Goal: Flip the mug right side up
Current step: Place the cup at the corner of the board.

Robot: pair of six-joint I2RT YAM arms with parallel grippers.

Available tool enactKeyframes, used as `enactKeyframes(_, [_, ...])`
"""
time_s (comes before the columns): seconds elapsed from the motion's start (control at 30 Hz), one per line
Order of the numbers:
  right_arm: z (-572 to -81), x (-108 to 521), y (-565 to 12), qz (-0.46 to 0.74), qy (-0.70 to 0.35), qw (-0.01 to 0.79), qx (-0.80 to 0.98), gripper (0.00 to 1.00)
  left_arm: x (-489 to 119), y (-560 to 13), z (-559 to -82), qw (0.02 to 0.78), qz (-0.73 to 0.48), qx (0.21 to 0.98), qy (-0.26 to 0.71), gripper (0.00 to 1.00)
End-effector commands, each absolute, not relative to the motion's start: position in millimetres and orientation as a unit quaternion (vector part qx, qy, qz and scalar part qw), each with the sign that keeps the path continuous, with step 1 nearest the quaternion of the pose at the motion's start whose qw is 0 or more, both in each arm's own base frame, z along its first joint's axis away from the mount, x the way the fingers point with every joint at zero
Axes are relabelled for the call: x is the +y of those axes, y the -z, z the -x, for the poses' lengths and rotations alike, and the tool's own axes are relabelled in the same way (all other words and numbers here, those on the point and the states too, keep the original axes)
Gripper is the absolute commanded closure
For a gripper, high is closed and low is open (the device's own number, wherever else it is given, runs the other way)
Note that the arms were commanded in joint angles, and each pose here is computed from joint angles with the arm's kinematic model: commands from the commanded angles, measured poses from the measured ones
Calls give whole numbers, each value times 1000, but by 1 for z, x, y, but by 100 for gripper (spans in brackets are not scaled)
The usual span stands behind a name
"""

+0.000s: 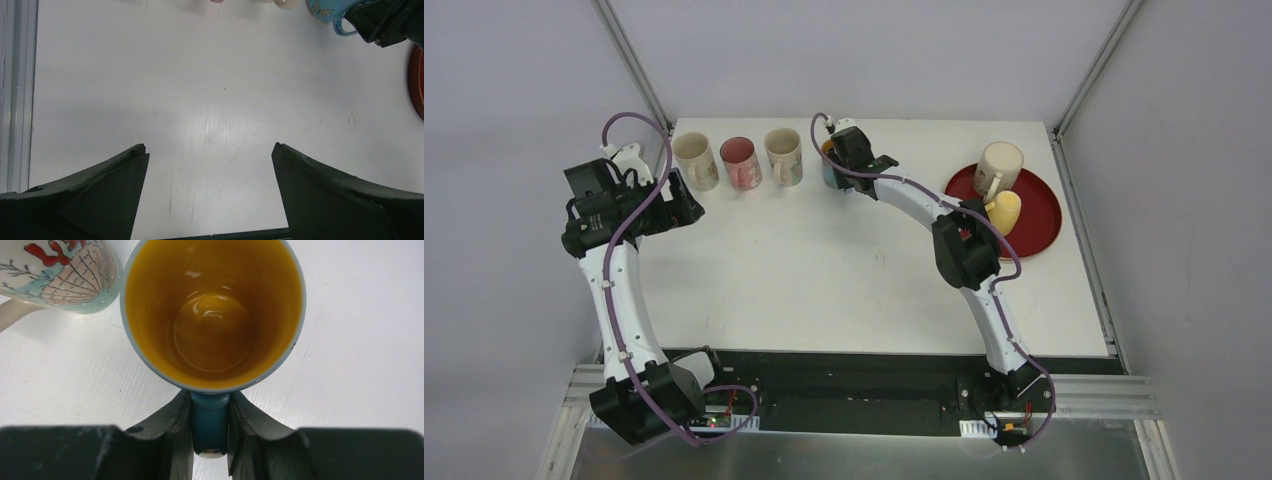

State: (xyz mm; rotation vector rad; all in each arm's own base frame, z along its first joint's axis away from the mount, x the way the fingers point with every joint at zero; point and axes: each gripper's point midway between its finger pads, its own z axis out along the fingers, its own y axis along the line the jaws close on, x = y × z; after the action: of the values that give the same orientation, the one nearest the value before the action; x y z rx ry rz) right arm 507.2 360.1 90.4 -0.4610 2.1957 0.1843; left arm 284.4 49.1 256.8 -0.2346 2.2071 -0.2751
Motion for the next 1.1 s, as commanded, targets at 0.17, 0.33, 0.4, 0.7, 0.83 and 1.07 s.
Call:
enactKeyframes(0.17, [-525,377,-138,147,-113,485,855,100,49,-267,-282,457,94,877,112,1])
enactKeyframes(0.33, [-524,379,-133,143,-116,478,859,100,50,-268,-283,458,97,876,115,1])
enactKeyframes(0.4, [-523,380,-132,141,-118,476,860,100,50,-268,-284,456,98,877,117,1])
enactKeyframes(0.7, [-518,388,-127,140,-121,469,863,100,50,-266,-284,454,103,876,124,1])
enactKeyframes(0.83, [-515,388,-128,139,-120,467,865,100,49,-266,-285,454,104,875,128,1])
enactKeyframes(1.07, [-508,386,-134,137,-119,464,867,82,48,-266,-285,454,105,874,134,1])
